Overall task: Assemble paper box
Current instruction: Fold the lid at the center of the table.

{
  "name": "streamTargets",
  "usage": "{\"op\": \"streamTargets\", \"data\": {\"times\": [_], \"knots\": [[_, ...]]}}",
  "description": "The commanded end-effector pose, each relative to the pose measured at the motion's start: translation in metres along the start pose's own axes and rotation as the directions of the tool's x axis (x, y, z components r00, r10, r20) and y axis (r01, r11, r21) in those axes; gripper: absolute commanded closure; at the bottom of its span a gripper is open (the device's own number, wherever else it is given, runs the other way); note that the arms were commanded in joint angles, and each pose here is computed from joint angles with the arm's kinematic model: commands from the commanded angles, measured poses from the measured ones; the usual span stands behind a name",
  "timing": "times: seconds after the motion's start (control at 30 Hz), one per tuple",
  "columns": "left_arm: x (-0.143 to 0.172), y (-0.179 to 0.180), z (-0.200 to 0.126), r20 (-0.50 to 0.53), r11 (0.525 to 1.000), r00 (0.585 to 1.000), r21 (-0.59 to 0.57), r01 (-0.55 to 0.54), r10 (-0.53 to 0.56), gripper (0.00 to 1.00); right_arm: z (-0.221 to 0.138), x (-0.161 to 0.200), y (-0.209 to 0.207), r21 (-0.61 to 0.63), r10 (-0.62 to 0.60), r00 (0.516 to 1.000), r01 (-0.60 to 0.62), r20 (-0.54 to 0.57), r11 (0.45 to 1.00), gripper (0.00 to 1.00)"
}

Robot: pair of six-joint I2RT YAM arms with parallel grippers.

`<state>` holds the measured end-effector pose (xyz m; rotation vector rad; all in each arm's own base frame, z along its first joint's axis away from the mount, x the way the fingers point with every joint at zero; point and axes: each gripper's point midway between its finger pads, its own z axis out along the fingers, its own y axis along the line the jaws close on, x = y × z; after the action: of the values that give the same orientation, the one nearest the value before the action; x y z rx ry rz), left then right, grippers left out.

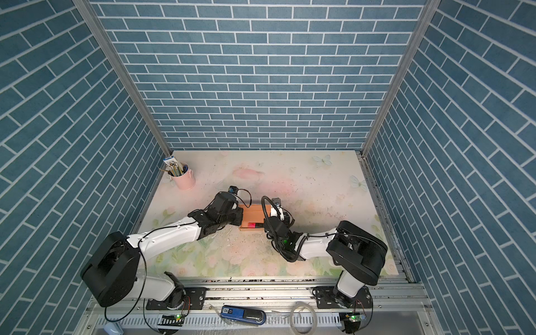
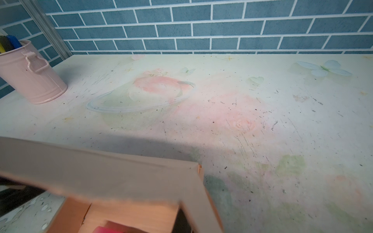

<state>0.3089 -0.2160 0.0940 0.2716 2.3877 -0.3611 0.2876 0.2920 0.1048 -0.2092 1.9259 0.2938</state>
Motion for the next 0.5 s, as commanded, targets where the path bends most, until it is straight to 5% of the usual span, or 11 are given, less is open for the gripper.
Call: {"op": "streamTargets", "data": {"times": [0.0, 0.47], "knots": [[0.0019, -0.0026, -0.0011, 0.021, 0.999, 0.999, 0.013, 0.035, -0.035, 0.90, -0.0015, 0.0009, 0.0028, -0.005, -0.014, 1.000, 0.014, -0.013, 1.000, 1.00], [-0.0006, -0.0081, -0.0031, 0.032, 0.996, 0.995, 0.007, 0.090, -0.090, 0.88, 0.0006, 0.0036, 0.0047, 0.000, -0.027, 0.999, 0.027, -0.022, 1.000, 1.00]]}}
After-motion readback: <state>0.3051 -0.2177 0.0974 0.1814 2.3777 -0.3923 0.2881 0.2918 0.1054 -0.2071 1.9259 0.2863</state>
